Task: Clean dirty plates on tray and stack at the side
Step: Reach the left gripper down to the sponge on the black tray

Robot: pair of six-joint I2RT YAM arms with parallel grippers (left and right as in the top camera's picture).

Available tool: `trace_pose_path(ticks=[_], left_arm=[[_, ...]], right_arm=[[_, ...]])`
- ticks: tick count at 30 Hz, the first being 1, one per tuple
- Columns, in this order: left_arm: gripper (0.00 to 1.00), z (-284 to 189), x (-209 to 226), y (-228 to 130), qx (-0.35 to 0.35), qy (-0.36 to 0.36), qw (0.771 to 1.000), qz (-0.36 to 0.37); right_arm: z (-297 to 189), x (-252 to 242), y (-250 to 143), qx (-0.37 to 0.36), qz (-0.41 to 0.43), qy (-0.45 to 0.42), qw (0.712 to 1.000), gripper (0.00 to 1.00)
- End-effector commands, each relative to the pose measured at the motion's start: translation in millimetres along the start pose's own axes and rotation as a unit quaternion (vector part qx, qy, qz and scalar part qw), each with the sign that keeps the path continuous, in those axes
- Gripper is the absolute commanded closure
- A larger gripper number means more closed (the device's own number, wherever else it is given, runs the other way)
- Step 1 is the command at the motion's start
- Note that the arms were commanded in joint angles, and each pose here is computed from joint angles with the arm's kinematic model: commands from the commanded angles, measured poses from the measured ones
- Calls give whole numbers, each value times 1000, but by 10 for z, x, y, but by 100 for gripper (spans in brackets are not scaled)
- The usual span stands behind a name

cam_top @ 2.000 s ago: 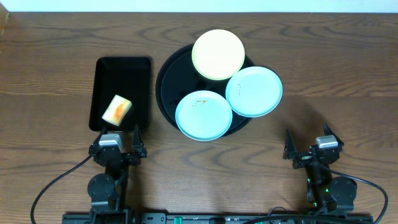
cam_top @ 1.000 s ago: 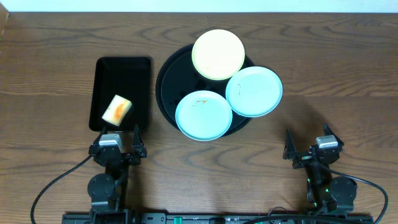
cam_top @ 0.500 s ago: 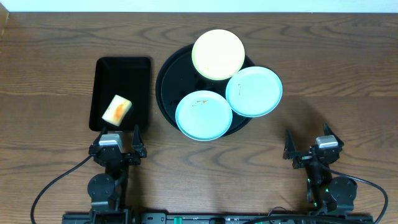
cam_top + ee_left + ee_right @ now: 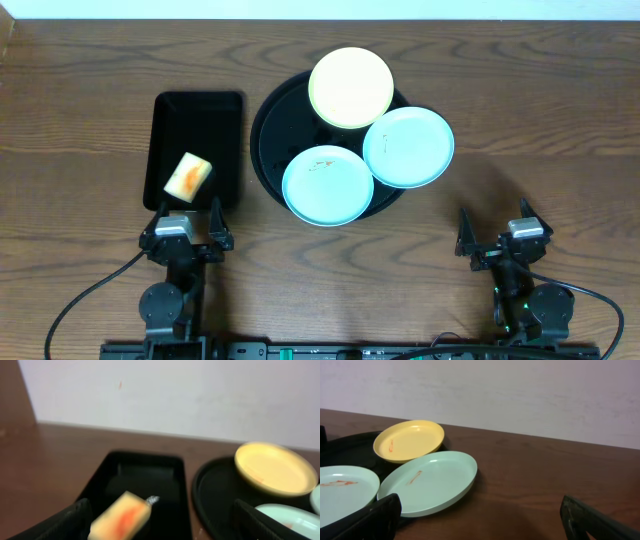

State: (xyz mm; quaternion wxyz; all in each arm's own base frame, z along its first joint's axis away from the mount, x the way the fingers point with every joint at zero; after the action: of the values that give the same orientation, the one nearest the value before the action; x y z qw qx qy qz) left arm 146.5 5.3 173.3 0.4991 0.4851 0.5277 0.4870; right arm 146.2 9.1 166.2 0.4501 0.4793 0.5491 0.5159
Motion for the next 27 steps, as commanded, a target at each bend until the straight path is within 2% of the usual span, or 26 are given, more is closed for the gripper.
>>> trace_pose_path(ticks=[1,5,9,12,15,19,21,27], left_arm=[[12,-86,-87,340,-37,-47,998,-4],[12,-250,-119,819,-16,-50,998,-21],[12,-342,-162,1356,43,-55,997,9],[12,-315,-184,1772,129,-55,989,35],[12,-187,-200,2160,244,-55,967,46],[12,25,-215,2474,333,-53,940,39],[12,178,-218,2587,349,-53,935,38],[12,565,-208,2518,391,-50,919,31]], right_arm=[[-2,5,-4,0,7,4,1000,1],[-2,5,-4,0,7,4,1000,1],[-2,5,-4,0,7,4,1000,1],[-2,5,-4,0,7,4,1000,1],[-2,5,-4,0,7,4,1000,1],[-2,5,-4,0,7,4,1000,1],[-2,5,-4,0,7,4,1000,1],[-2,5,-4,0,7,4,1000,1]])
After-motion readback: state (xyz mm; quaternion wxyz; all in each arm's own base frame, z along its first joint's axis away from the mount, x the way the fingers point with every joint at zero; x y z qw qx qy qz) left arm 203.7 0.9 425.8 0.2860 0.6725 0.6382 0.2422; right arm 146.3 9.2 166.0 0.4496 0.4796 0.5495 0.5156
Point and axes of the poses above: each gripper's point midway between its finger pads, its own z axis out along the fingers, its own x axis along the line the jaws close on, y = z × x, the point moved 10 cm from there along -z, back along the fingers, and after that the axes turned 2 degrees about z, right-handed, at the moved point
